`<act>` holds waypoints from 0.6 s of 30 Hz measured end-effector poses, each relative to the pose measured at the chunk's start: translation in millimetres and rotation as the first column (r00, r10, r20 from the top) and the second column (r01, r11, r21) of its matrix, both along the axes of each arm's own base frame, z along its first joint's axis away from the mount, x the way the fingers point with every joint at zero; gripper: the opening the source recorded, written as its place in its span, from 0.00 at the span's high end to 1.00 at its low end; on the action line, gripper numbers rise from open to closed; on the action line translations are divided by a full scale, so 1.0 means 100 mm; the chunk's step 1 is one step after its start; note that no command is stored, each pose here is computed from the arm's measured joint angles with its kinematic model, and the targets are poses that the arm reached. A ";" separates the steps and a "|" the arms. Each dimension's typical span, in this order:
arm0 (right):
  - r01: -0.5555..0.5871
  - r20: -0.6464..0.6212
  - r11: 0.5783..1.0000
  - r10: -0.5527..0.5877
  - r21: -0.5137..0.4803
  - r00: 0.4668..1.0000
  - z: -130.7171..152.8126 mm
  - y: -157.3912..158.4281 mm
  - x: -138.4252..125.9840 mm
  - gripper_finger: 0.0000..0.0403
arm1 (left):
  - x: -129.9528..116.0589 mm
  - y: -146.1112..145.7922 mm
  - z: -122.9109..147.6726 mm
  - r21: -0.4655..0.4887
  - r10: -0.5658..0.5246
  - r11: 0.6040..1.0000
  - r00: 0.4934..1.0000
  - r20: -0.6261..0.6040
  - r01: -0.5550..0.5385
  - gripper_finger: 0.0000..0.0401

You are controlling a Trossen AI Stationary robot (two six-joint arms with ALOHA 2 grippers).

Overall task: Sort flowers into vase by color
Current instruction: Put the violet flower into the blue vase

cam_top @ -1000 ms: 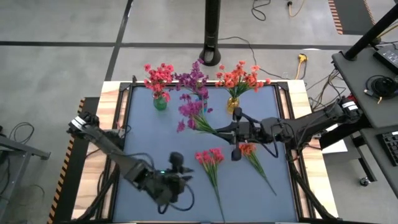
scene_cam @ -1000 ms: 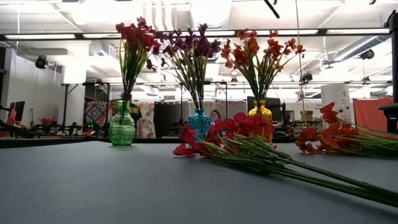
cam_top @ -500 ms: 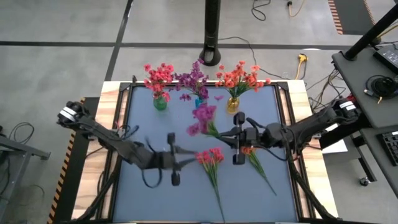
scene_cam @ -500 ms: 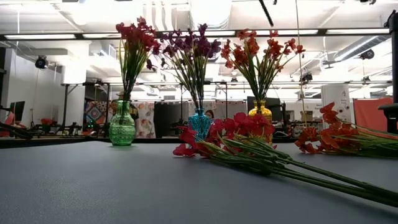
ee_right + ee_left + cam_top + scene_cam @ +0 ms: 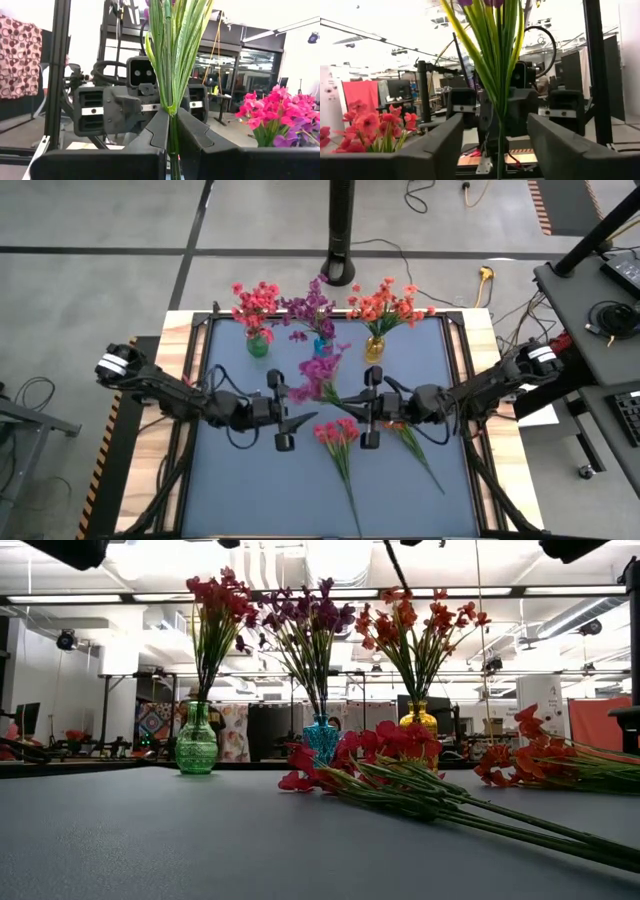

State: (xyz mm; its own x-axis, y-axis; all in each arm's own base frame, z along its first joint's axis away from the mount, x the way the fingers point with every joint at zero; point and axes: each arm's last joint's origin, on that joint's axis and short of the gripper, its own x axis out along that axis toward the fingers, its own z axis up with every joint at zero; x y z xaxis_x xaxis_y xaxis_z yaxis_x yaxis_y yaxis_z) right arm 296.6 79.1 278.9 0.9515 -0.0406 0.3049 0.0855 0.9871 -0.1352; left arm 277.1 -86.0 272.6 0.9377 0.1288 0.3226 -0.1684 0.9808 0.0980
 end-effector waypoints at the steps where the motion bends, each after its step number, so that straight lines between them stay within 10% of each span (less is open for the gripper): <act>1: 0.002 -0.003 1.000 -0.002 0.000 1.000 -0.01 0.01 0.02 0.96 | 0.01 0.00 0.00 0.011 0.005 1.000 1.000 0.001 -0.005 0.46; 18: 0.001 -0.003 1.000 -0.001 0.000 1.000 0.00 0.01 0.05 0.96 | 0.41 0.01 0.28 0.084 -0.014 0.996 1.000 0.028 0.011 0.42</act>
